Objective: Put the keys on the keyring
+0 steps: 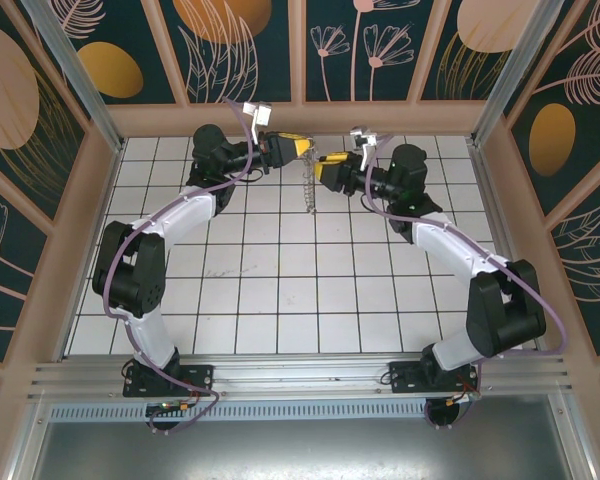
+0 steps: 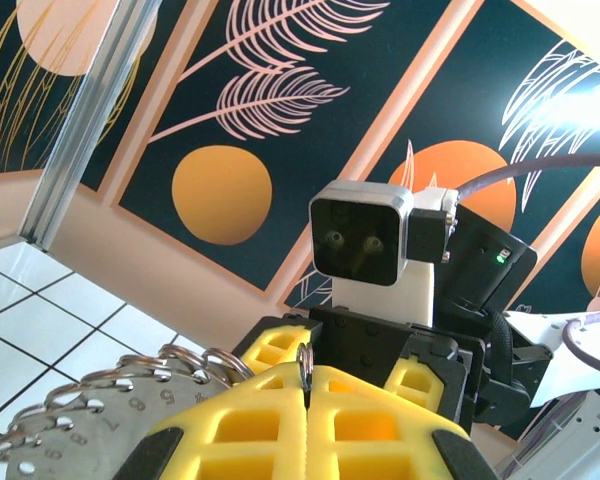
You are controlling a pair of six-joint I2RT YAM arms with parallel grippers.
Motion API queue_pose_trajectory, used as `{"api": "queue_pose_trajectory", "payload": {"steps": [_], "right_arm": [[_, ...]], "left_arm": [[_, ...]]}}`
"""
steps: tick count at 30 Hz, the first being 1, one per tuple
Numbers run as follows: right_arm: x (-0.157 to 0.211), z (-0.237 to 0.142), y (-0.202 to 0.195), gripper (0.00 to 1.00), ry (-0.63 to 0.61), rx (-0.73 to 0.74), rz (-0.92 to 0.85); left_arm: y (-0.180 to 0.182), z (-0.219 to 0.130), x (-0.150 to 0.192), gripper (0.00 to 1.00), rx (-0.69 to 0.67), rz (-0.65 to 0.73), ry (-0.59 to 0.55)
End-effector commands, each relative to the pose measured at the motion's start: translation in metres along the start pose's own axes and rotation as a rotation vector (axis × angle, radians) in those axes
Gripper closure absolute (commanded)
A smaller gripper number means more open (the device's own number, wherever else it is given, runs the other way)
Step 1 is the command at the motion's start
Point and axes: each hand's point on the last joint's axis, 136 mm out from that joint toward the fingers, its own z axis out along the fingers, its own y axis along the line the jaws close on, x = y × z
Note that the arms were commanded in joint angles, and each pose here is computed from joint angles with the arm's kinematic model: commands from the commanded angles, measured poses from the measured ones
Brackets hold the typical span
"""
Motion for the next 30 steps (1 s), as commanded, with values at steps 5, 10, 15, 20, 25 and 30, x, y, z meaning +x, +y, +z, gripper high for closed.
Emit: {"api": "queue_pose_trajectory", "payload": {"steps": [5,10,15,20,25,30], "right_arm": [[-0.02,0.012,0.001,0.57,-0.048,-0.017,-0.062],[-0.017,0.015,-0.001,0.61,-0.04,-0.015,-0.06],[-0.017,0.019,0.0,0.71,-0.037,-0.02,-0.058],[-0.013,0.026,0.008,0.93,-0.017,-0.047,-0.066],[-0.004,0.029,0.02,1.0,0.017,-0.081,-0.069],[0.008,0.036,0.034,1.0,0.06,-0.113,-0.079]], "left_arm": [[-0.027,-0.001,-0.018,1.0,0.04,0.085,-0.044],[-0.027,-0.001,-0.018,1.0,0.04,0.087,-0.046],[-0.027,-0.001,-0.018,1.0,0.04,0.085,-0.048],[-0.026,0.0,-0.018,1.0,0.039,0.082,-0.053],[-0.025,-0.001,-0.018,1.0,0.032,0.082,-0.062],[-0.025,-0.001,-0.018,1.0,0.03,0.08,-0.065]]}}
